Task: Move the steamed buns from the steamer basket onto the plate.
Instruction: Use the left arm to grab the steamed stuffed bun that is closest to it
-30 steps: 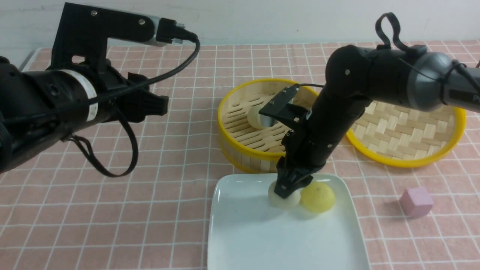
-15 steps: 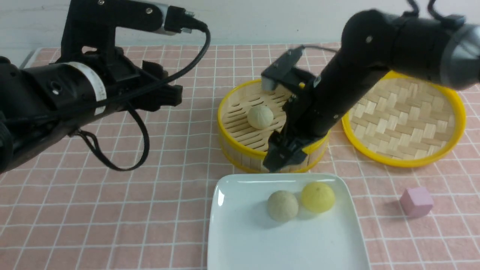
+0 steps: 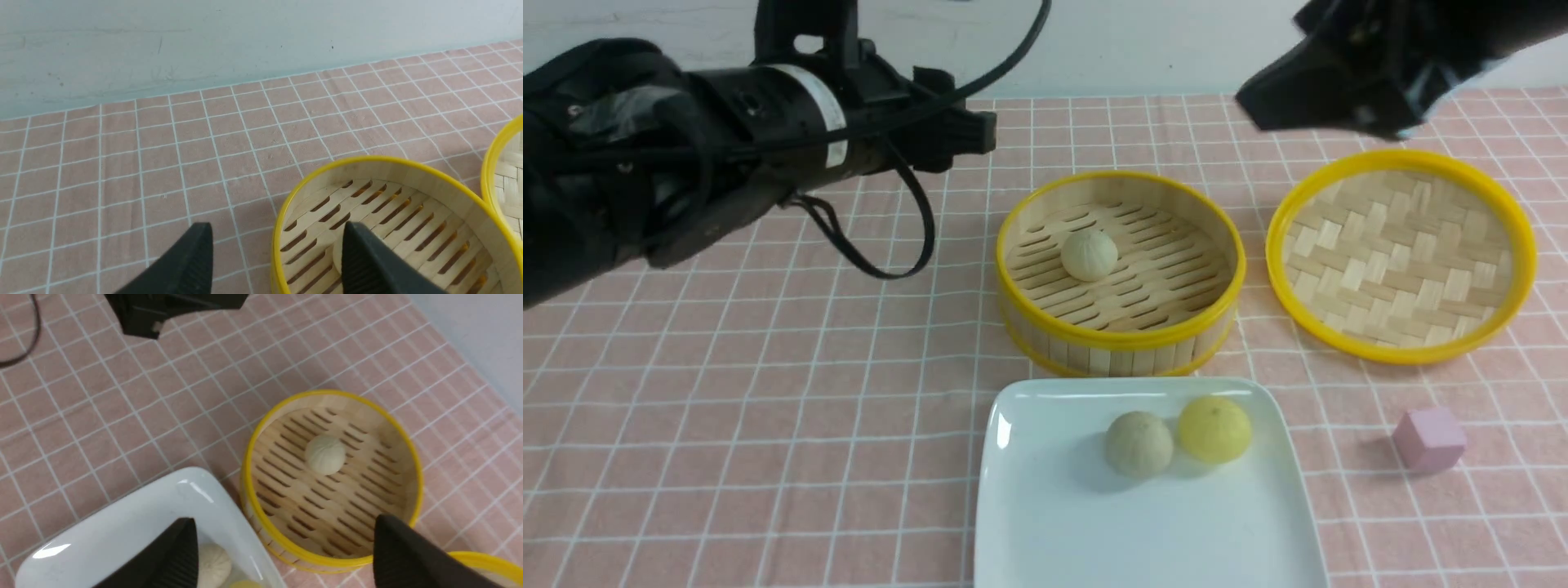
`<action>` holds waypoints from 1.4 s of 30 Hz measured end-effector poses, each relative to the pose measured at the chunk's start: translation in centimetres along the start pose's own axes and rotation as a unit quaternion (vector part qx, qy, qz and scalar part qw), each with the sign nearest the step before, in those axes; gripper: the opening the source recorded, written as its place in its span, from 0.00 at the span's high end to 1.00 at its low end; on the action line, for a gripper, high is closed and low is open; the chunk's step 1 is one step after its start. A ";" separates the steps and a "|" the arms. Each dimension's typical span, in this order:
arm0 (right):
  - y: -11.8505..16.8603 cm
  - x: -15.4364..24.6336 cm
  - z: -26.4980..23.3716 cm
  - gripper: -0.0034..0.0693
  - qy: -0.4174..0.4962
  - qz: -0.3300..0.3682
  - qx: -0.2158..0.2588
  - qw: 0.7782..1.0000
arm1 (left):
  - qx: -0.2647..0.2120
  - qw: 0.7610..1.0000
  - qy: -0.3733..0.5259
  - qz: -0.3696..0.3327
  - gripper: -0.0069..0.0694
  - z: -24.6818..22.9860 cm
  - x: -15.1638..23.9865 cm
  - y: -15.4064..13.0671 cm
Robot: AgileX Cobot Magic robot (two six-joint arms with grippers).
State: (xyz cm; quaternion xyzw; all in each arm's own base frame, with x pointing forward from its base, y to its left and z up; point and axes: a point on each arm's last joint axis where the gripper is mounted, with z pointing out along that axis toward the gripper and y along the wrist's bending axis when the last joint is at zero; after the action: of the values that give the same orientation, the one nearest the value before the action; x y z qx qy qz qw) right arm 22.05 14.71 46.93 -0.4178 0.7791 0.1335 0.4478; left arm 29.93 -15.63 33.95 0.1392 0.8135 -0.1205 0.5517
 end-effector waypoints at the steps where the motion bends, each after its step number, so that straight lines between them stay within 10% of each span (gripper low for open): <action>1: 0.2 -0.1 -1.4 0.19 -0.013 -0.006 0.009 1.000 | 0.000 1.000 0.002 0.002 0.34 0.4 0.0 0.0; 18: 2.0 0.2 -8.9 0.19 -0.080 -0.011 0.041 0.996 | -0.008 0.994 0.065 -0.088 0.34 2.5 1.9 -0.5; 34: 2.0 0.5 -8.8 0.19 -0.064 -0.006 0.041 0.997 | 0.194 0.972 -0.081 0.109 0.35 -0.4 -0.1 -10.3; 42: 2.0 0.6 -8.7 0.19 -0.058 0.007 0.039 0.998 | 0.287 0.906 -0.288 0.115 0.35 -5.1 -4.6 -11.4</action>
State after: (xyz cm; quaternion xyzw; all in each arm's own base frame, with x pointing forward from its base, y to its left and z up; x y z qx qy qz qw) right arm 15.26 10.52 51.05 -0.3862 0.7592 0.1298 0.5076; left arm 23.06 -24.91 40.56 0.3438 0.5275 -0.3195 0.7082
